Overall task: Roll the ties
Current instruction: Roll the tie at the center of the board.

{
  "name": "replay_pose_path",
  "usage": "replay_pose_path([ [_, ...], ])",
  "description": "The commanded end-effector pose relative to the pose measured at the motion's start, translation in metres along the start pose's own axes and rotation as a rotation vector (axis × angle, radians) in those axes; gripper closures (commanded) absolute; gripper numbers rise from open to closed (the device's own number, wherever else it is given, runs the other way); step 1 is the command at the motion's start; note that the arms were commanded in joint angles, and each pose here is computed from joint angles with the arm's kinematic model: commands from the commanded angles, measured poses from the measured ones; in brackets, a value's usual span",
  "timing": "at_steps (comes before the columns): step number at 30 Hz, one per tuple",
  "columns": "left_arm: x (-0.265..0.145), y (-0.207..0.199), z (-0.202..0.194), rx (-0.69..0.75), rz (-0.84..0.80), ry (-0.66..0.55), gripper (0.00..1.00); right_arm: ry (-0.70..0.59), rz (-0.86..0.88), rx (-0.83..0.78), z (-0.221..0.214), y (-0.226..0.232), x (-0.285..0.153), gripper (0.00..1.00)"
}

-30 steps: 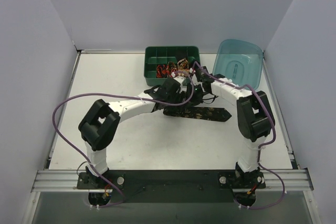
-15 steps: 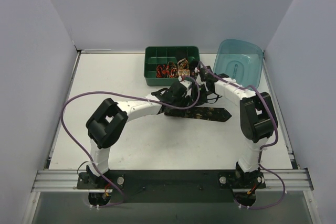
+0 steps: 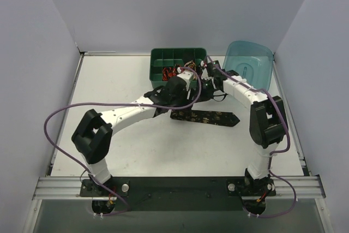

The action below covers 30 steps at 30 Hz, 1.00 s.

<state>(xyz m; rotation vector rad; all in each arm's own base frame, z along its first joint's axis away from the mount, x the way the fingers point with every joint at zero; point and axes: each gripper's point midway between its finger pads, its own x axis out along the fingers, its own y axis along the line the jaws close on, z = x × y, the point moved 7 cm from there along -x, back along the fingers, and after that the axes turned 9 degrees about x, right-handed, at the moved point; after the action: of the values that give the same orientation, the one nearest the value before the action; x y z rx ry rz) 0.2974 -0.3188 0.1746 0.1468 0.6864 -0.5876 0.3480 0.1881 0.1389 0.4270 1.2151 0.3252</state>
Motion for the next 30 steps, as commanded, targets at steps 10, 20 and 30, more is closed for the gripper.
replay_pose_path([
  [10, -0.047, 0.025, -0.021, -0.036, -0.124, -0.064, 1.0, -0.007, 0.034, -0.04, 0.028, 0.028, 0.041, 1.0],
  [20, -0.028, 0.014, -0.074, 0.001, -0.25, -0.014, 1.0, 0.001, -0.01, -0.036, 0.031, 0.029, 0.07, 1.0],
  [30, 0.002, 0.004, -0.083, 0.03, -0.291, 0.032, 1.0, 0.028, -0.052, -0.047, 0.027, 0.028, 0.089, 1.0],
])
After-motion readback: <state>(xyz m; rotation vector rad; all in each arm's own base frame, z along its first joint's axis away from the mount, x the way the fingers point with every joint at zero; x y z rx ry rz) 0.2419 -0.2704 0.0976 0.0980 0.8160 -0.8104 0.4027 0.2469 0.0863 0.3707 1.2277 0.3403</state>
